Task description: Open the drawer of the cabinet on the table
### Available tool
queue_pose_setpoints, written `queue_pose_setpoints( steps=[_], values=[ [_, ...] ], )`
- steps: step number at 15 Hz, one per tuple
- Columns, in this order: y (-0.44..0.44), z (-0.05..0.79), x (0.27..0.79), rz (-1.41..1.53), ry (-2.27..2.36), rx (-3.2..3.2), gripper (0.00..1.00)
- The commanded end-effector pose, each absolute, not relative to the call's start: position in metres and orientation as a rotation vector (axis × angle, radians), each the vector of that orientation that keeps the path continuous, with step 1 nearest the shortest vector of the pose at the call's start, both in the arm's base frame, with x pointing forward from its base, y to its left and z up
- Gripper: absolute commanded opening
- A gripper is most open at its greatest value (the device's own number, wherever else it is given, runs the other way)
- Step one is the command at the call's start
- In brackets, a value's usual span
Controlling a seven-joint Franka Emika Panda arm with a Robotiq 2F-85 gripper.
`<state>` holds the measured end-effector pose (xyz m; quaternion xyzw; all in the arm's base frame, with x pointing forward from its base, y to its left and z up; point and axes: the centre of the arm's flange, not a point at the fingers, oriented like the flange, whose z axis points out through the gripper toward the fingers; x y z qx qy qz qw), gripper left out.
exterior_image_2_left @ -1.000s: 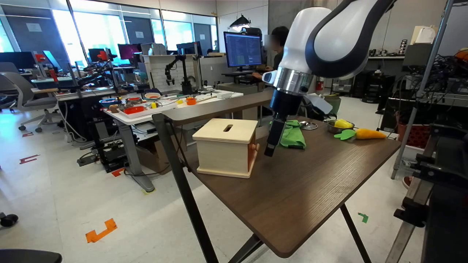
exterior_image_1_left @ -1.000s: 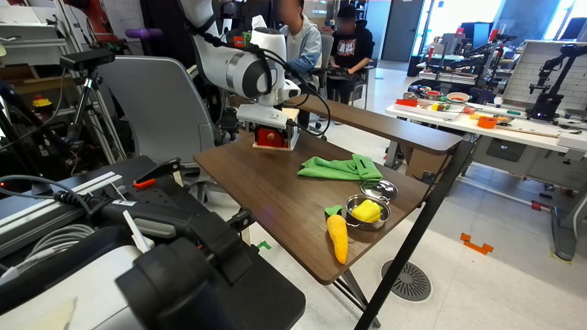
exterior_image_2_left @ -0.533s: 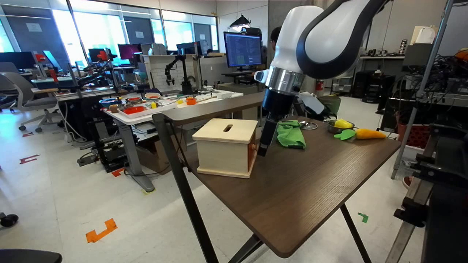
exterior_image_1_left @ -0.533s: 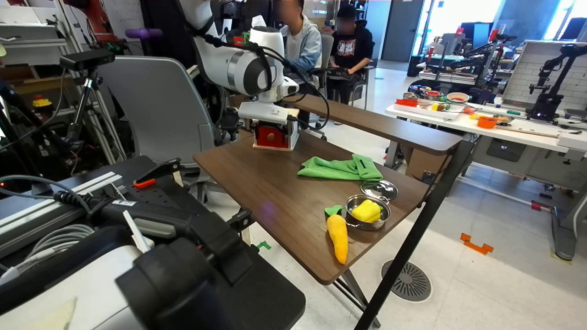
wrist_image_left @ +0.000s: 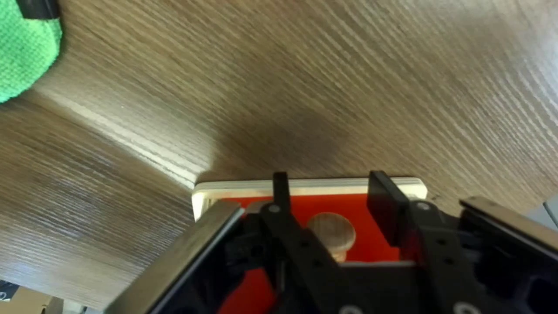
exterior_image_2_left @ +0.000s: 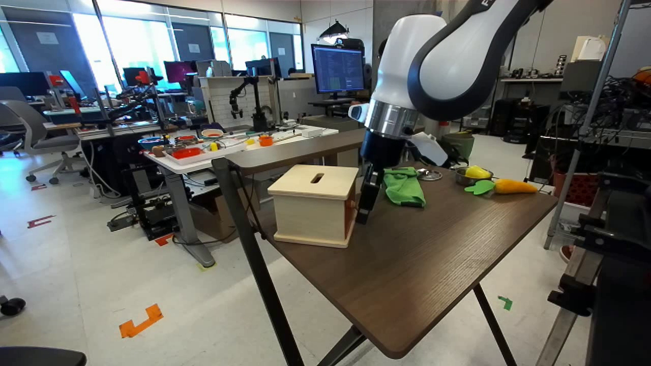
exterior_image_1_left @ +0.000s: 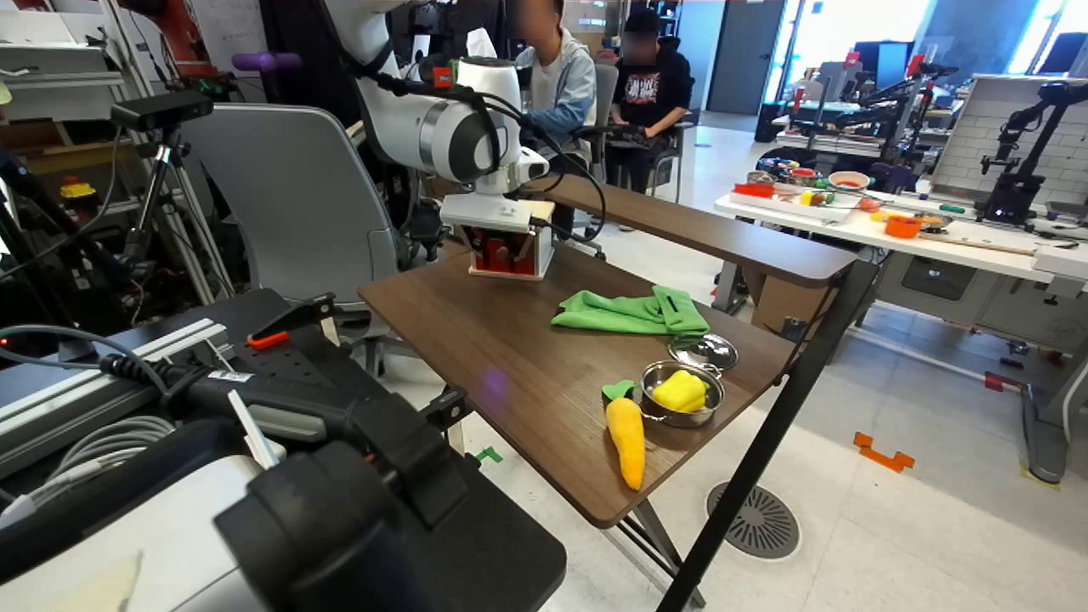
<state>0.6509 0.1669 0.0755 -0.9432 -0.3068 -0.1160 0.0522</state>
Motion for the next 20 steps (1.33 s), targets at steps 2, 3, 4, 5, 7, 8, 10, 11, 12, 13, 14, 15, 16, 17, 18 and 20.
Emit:
queue_pose_setpoints(
  steps=[2,3,4,5,7,8,10,11,12,13,14,15,16,17,18,20],
  values=[
    [0.166,0.066,0.662,-0.342,-0.949,-2.890,0.12],
    [0.165,0.066,0.663,-0.341,-0.948,-2.892,0.05],
    [0.165,0.065,0.663,-0.338,-0.948,-2.893,0.00],
    [0.164,0.064,0.662,-0.335,-0.948,-2.894,0.00],
    [0.163,0.063,0.662,-0.334,-0.946,-2.897,0.00],
    [0.162,0.064,0.662,-0.334,-0.946,-2.899,0.00],
    [0.163,0.067,0.661,-0.337,-0.948,-2.901,0.26],
    [0.164,0.068,0.660,-0.343,-0.952,-2.901,0.28],
    [0.166,0.071,0.658,-0.351,-0.960,-2.902,0.34],
    [0.168,0.072,0.657,-0.355,-0.966,-2.900,0.40],
    [0.169,0.074,0.657,-0.357,-0.967,-2.901,0.48],
    [0.170,0.074,0.656,-0.360,-0.971,-2.898,0.55],
    [0.172,0.076,0.656,-0.364,-0.981,-2.894,0.63],
    [0.174,0.077,0.655,-0.372,-0.987,-2.892,0.70],
    [0.177,0.079,0.655,-0.382,-0.992,-2.893,0.78],
    [0.179,0.084,0.656,-0.401,-0.997,-2.894,0.93]
  ],
)
